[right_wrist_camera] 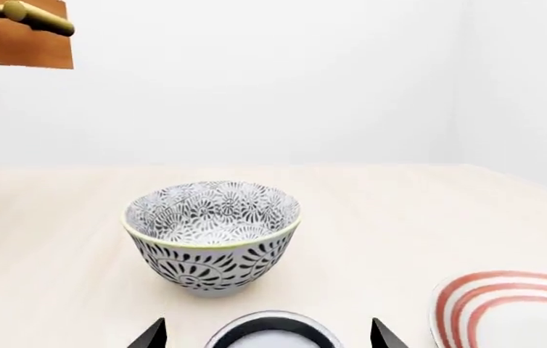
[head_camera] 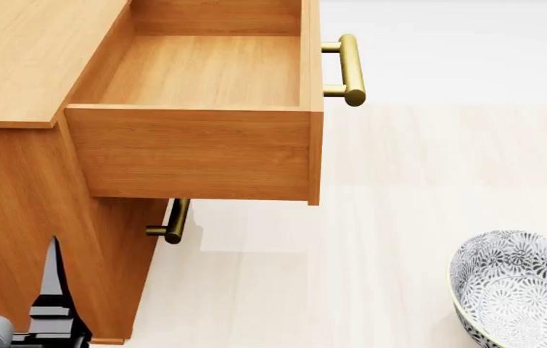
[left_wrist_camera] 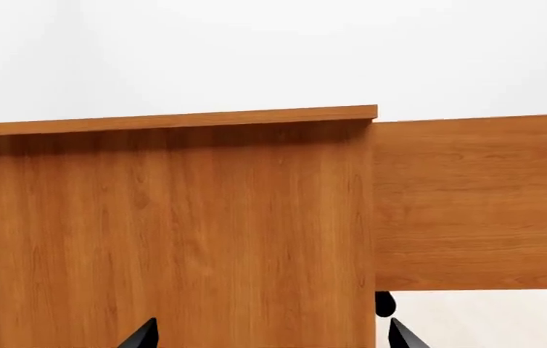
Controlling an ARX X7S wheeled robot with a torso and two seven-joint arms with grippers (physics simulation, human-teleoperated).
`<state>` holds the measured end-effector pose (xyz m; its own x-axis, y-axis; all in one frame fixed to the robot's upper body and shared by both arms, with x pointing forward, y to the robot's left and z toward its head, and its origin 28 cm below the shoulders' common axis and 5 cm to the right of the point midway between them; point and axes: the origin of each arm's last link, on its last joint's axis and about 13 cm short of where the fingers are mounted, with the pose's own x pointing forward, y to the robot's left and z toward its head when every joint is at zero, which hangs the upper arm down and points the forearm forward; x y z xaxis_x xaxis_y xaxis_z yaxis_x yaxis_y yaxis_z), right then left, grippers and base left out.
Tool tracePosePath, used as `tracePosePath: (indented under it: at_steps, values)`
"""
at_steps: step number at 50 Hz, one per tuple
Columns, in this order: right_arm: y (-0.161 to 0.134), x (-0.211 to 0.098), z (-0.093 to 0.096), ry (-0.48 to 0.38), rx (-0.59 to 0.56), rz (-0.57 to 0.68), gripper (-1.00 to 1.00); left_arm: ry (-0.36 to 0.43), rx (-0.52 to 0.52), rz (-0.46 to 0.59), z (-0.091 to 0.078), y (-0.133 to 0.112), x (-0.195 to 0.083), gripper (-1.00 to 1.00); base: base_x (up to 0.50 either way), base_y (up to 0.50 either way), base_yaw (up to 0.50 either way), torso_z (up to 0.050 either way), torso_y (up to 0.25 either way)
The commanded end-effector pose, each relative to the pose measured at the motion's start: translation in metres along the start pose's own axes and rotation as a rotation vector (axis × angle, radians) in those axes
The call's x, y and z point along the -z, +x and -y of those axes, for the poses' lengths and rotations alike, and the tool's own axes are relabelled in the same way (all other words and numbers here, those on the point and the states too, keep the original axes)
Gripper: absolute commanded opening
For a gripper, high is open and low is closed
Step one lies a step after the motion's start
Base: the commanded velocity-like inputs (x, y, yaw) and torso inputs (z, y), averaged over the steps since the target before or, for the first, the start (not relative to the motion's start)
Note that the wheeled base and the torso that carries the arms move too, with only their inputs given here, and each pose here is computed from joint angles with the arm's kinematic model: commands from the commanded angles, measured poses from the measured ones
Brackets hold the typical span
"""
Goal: Put the ketchup in the top drawer of the cabinet.
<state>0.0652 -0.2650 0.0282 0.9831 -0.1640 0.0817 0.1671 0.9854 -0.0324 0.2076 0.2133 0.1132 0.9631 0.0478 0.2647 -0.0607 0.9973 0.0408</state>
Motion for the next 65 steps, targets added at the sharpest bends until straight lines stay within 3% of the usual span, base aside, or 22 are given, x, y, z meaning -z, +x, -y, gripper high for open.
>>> tracePosePath:
  at_steps: [1, 33, 34, 51, 56, 65]
  values:
    - [0.001, 0.009, -0.002, 0.003, 0.001, -0.033, 1.0, -0.002, -0.002, -0.004, 0.0, 0.001, 0.001, 1.0, 0.0, 0.0, 0.0, 0.0, 0.0]
    - [0.004, 0.022, -0.001, 0.027, 0.032, -0.157, 1.0, -0.005, -0.004, -0.013, -0.001, 0.001, 0.005, 1.0, 0.0, 0.0, 0.0, 0.0, 0.0]
    - [0.004, 0.022, -0.001, 0.032, 0.029, -0.152, -1.0, -0.006, -0.005, -0.012, -0.001, 0.001, 0.004, 1.0, 0.0, 0.0, 0.0, 0.0, 0.0]
    - [0.006, 0.013, -0.002, 0.042, 0.047, -0.115, -1.0, -0.005, -0.004, -0.012, -0.001, 0.001, 0.004, 1.0, 0.0, 0.0, 0.0, 0.0, 0.0]
    - [0.015, -0.021, -0.006, 0.05, 0.052, 0.05, -1.0, -0.009, -0.003, -0.012, -0.001, 0.001, 0.004, 1.0, 0.0, 0.0, 0.0, 0.0, 0.0]
    - [0.028, -0.072, -0.014, 0.029, 0.025, 0.219, -1.0, -0.014, -0.006, -0.013, -0.001, 0.001, 0.005, 1.0, 0.0, 0.0, 0.0, 0.0, 0.0]
